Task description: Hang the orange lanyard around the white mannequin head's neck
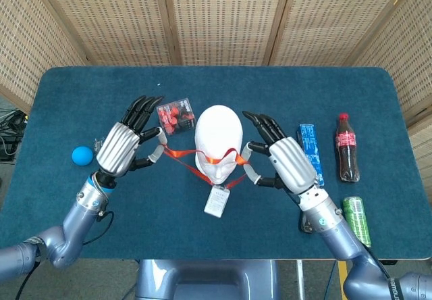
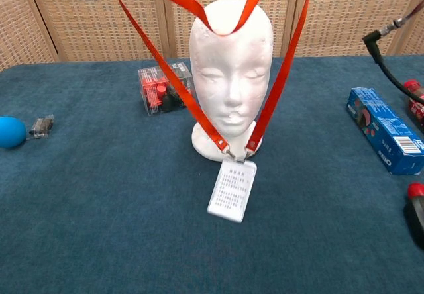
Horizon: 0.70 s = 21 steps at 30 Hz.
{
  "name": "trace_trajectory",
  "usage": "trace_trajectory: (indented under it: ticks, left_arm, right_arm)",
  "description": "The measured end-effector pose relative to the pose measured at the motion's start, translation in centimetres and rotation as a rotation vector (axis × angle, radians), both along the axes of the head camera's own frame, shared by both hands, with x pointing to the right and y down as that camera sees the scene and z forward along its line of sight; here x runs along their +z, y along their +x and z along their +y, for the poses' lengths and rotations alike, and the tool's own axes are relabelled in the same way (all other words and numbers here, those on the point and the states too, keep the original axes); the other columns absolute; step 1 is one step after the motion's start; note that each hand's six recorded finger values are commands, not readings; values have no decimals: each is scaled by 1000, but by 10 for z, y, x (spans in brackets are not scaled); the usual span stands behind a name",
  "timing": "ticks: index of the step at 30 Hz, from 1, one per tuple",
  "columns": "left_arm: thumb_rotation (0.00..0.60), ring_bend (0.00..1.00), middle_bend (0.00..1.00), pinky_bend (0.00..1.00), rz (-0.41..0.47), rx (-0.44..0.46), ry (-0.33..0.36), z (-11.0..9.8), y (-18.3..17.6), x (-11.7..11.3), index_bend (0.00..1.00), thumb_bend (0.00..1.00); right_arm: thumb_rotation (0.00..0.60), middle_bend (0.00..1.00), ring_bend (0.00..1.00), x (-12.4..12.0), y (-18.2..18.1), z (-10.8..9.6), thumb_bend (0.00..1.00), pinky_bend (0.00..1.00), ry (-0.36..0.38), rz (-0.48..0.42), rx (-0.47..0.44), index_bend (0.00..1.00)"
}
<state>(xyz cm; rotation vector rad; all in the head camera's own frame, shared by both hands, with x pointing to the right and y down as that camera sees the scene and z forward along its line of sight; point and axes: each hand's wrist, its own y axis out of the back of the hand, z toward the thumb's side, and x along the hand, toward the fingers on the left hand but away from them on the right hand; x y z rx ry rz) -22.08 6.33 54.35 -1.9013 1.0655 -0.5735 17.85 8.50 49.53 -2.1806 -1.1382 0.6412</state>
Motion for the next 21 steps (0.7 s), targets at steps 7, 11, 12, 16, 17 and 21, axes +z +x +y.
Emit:
trace_trajectory:
  ticks: [7, 11, 12, 16, 17, 21]
  left_arm:
    - [600, 0, 0, 0, 2, -56, -19, -26, -2, -3, 692, 452]
    - [600, 0, 0, 0, -24, -71, -41, -40, 2, 3, 689, 452]
    - [600, 0, 0, 0, -29, -76, -47, -43, 3, 4, 688, 452]
    - [600, 0, 0, 0, -40, -103, -83, -54, 6, 12, 687, 452]
    - [600, 0, 0, 0, -41, -110, -91, -57, 6, 14, 687, 452]
    - [600, 0, 0, 0, -81, -136, -105, -70, 7, 23, 678, 452]
  right_arm:
    - [600, 51, 0, -3, 1, -25, 719, 0, -42, -37, 73, 717]
    - [600, 52, 0, 5, -2, -41, 719, 0, -73, -15, 101, 717]
    - [600, 52, 0, 8, -3, -46, 719, 0, -82, -7, 108, 717]
    - [600, 51, 0, 17, -7, -61, 719, 0, -109, 17, 130, 717]
    - [600, 51, 0, 20, -8, -64, 719, 0, -114, 23, 137, 717]
    - [600, 51, 0, 32, -7, -83, 720, 0, -135, 60, 174, 717]
